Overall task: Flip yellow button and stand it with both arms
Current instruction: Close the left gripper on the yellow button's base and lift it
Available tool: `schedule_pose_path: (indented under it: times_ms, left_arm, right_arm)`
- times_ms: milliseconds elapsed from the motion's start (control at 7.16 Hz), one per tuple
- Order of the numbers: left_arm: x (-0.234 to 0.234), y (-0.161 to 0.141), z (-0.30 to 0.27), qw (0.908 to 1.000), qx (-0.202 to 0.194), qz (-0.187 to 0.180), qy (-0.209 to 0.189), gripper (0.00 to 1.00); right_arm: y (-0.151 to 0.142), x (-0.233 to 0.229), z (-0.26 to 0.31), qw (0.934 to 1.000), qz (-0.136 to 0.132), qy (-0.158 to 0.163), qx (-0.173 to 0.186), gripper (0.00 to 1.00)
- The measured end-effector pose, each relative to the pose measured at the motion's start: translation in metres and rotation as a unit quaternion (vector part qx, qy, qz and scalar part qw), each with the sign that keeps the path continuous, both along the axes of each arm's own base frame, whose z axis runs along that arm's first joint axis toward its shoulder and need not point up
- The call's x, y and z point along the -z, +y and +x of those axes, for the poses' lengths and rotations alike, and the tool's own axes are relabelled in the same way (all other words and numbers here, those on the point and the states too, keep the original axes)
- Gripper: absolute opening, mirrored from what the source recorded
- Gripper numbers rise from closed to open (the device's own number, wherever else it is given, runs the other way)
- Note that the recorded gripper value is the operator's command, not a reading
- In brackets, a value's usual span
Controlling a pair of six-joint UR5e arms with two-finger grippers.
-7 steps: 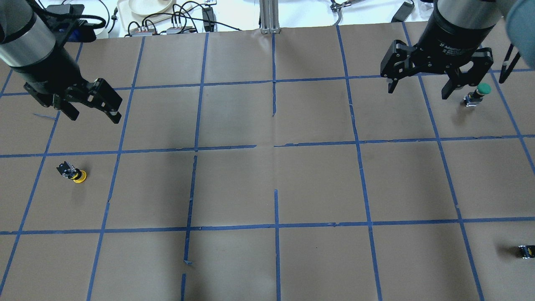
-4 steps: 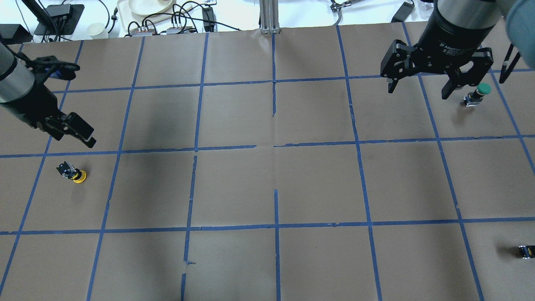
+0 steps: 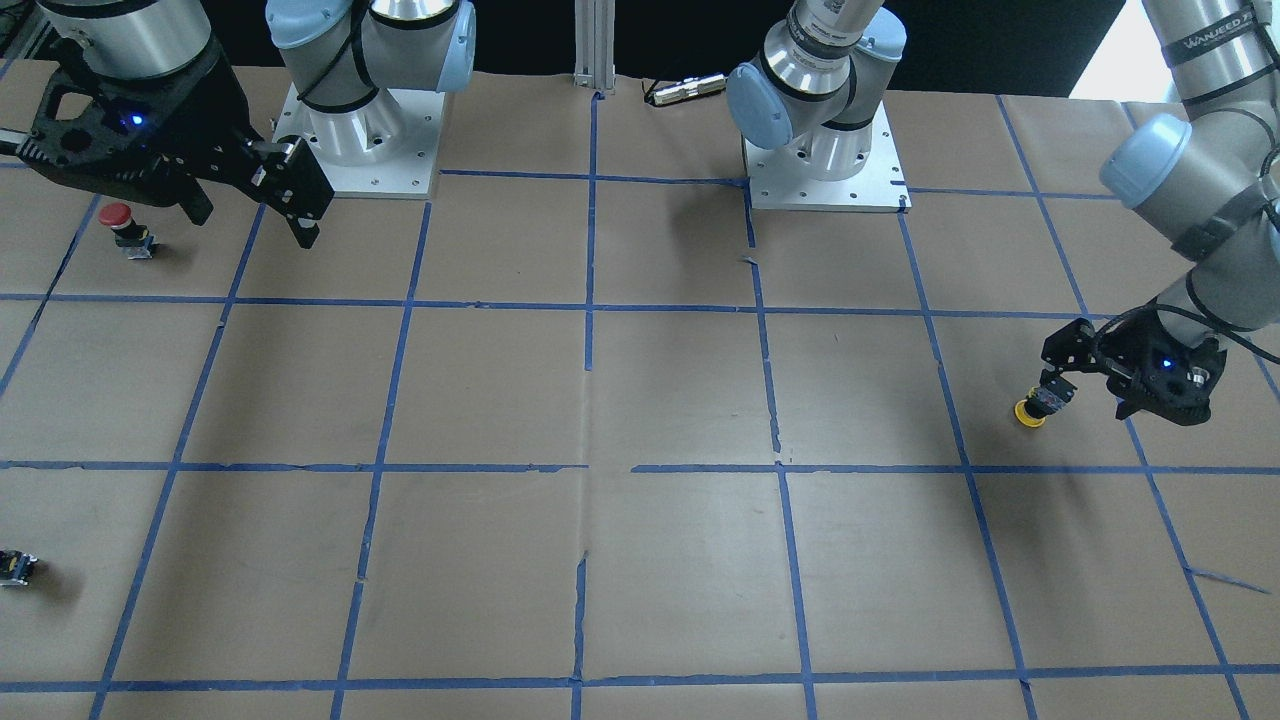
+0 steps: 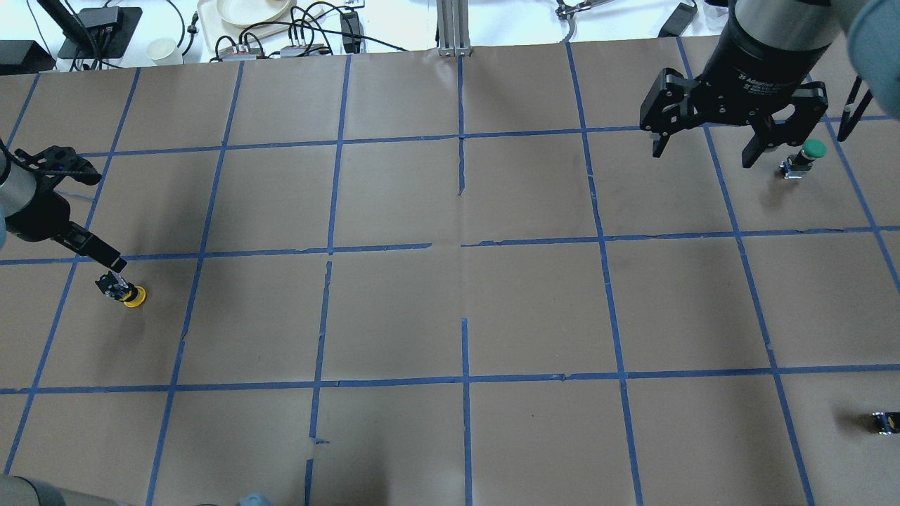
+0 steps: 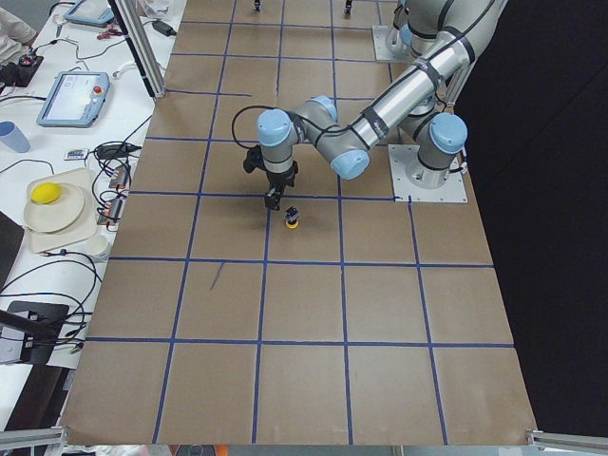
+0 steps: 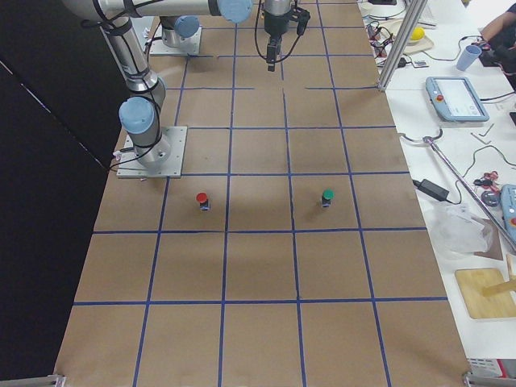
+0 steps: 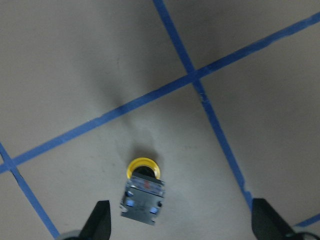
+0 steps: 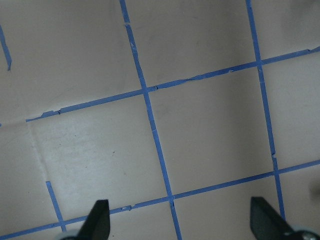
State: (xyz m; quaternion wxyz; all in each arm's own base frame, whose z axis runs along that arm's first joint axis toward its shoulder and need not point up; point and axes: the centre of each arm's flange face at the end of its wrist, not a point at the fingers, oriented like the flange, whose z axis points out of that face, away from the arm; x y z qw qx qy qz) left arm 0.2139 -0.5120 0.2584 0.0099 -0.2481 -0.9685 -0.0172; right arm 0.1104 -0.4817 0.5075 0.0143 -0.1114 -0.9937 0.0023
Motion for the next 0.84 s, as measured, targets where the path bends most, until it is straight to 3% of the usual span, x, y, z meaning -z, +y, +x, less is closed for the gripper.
schedule_pose_path:
  times_ms: [559,838]
  left_arm:
    - [0.034,0.018,0.004,0.9992,0.03,0.019,0.018,0.96]
    - [0.038,0.02,0.002,0.9989,0.038,0.019,0.019,0.83]
  right_arm:
    - [0.0,-0.001,-0.003,1.0,-0.001,0.001,0.004,1.0]
    - [0.001,0.0,-0.004,1.0,0.004,0.002,0.004,1.0]
